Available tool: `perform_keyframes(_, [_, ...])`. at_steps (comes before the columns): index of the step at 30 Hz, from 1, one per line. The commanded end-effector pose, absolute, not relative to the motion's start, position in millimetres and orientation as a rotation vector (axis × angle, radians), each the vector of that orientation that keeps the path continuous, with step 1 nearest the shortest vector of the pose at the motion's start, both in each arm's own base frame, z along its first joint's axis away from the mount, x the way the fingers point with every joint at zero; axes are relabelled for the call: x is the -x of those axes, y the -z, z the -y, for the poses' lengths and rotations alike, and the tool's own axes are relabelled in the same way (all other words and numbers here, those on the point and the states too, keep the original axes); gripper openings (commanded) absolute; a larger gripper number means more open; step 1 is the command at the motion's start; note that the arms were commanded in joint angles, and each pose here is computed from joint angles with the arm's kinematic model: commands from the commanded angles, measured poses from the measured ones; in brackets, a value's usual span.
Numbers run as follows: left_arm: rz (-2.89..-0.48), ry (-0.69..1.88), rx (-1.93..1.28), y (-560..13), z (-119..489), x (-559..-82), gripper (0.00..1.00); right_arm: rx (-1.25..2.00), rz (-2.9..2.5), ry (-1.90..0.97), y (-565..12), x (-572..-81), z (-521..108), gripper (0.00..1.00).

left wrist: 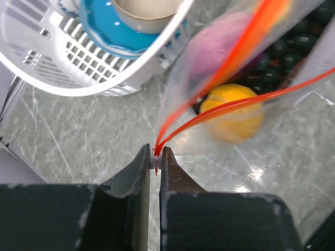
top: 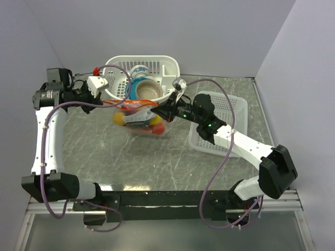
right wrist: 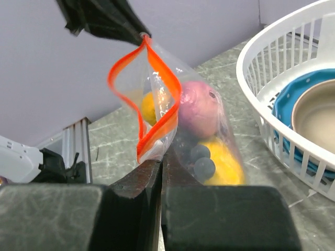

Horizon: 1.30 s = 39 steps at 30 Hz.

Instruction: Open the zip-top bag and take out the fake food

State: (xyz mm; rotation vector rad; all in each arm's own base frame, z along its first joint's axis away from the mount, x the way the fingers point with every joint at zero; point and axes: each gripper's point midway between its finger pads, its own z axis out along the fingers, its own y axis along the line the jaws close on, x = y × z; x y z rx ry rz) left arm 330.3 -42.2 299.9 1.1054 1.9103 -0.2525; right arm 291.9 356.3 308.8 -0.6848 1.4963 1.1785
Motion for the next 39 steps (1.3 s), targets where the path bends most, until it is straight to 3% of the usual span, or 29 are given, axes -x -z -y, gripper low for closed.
perform_keyframes(1, [-1.958, 0.372, -1.202, -278, 71, -290, 0.04, 0.617, -1.494, -1.196, -306, -290, -347, 0.09])
perform_keyframes(2, [-1.977, 0.389, -1.255, -266, 74, -282, 0.05, 0.593, -1.537, -1.197, -297, -290, -345, 0.09])
perform_keyframes(8, [-2.12, 0.617, -1.409, -211, 91, -231, 0.06, 0.572, -1.724, -1.194, -242, -261, -341, 0.39])
perform_keyframes(11, [-2.101, 0.643, -1.459, -210, 106, -216, 0.09, 0.633, -1.805, -1.054, -226, -240, -341, 0.73])
perform_keyframes(12, [-2.08, 0.664, -1.505, -211, 116, -208, 0.11, 0.668, -1.887, -0.993, -211, -229, -337, 0.77])
perform_keyframes(13, [-2.08, 0.674, -1.511, -213, 122, -204, 0.12, 0.682, -1.891, -0.959, -214, -223, -337, 0.92])
perform_keyframes(14, [-2.062, 0.674, -1.524, -217, 127, -199, 0.13, 0.649, -1.881, -0.897, -219, -222, -329, 1.0])
perform_keyframes(17, [-2.016, 0.704, -1.528, -234, 142, -191, 0.23, 0.633, -1.887, -0.87, -226, -194, -315, 1.0])
perform_keyframes(20, [-1.995, 0.689, -1.49, -252, 148, -197, 0.4, 0.596, -1.898, -0.874, -232, -169, -296, 1.0])
perform_keyframes(21, [-1.997, 0.655, -1.476, -256, 146, -204, 0.82, 0.612, -1.924, -0.878, -224, -157, -292, 1.0])
perform_keyframes(23, [-2.058, 0.606, -1.4, -250, 145, -220, 0.99, 0.565, -1.926, -0.921, -230, -147, -284, 1.0])
perform_keyframes(27, [-2.088, 0.525, -1.342, -220, 144, -250, 0.97, 0.594, -1.936, -1.074, -228, -113, -292, 1.0])
perform_keyframes(32, [-2.166, 0.424, -1.255, -185, 140, -285, 0.91, 0.859, -1.979, -1.174, -201, -48, -323, 0.98])
perform_keyframes(34, [-2.186, 0.382, -1.213, -173, 140, -305, 0.88, 0.978, -2.028, -1.155, -181, -31, -333, 0.92])
perform_keyframes(35, [-2.193, 0.373, -1.2, -169, 140, -311, 0.87, 1.022, -2.041, -1.163, -174, -21, -337, 0.8])
perform_keyframes(38, [-2.187, 0.339, -1.149, -162, 145, -339, 0.87, 1.076, -2.066, -1.202, -160, -8, -355, 0.61])
perform_keyframes(39, [-2.175, 0.336, -1.143, -164, 148, -347, 0.87, 1.08, -2.079, -1.202, -155, -7, -358, 0.6])
